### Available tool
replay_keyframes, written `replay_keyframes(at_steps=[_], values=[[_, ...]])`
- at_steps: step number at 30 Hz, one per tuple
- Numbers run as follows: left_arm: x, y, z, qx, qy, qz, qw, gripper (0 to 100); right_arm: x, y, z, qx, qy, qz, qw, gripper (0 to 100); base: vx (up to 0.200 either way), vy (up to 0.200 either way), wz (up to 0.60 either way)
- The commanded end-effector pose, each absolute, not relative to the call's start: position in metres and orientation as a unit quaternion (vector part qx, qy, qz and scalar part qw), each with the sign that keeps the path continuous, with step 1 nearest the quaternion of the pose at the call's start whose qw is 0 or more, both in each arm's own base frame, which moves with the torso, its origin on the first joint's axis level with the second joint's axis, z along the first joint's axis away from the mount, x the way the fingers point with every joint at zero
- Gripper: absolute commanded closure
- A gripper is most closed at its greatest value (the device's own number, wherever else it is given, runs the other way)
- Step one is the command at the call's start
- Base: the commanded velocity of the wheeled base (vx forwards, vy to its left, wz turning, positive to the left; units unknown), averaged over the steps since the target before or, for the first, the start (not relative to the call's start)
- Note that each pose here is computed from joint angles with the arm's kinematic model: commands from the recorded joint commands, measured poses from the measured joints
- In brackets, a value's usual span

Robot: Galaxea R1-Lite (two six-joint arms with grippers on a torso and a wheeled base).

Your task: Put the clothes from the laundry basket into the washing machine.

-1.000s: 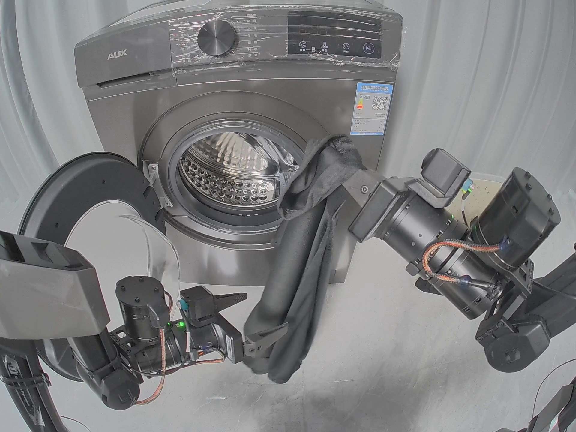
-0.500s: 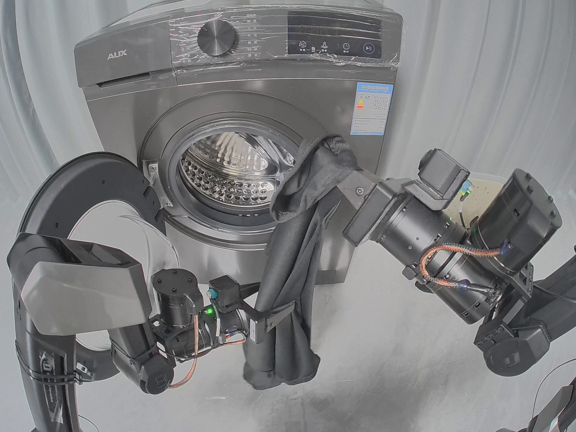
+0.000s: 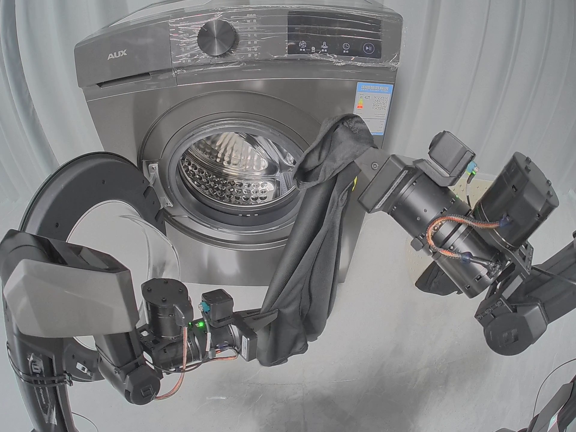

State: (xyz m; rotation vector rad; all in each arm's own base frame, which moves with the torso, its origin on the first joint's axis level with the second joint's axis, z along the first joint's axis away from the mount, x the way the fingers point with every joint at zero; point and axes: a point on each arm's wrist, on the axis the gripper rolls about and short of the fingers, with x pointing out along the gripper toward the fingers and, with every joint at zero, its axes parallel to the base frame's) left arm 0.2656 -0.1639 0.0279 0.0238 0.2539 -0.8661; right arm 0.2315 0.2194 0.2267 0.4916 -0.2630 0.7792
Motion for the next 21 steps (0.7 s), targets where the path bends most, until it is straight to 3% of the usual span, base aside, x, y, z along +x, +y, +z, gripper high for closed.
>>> replay_keyframes(at_steps=[1,9,18,21], values=[[0.248,-0.155,0.059,0.005,0.091,-0.431,0.898,100,0.249,0.219,0.216,0.238,-0.114,0.360,0.895,100,0.000,0.000,0.00],[0.231,-0.146,0.088,-0.008,0.056,-0.446,0.893,100,0.254,0.223,0.206,0.242,-0.095,0.360,0.896,100,0.000,0.000,0.00],[0.205,-0.131,0.128,-0.049,0.005,-0.460,0.886,100,0.256,0.231,0.182,0.231,-0.058,0.358,0.903,100,0.000,0.000,0.00],[0.197,-0.124,0.144,-0.067,-0.020,-0.457,0.887,100,0.256,0.233,0.153,0.216,-0.016,0.353,0.910,100,0.000,0.000,0.00]])
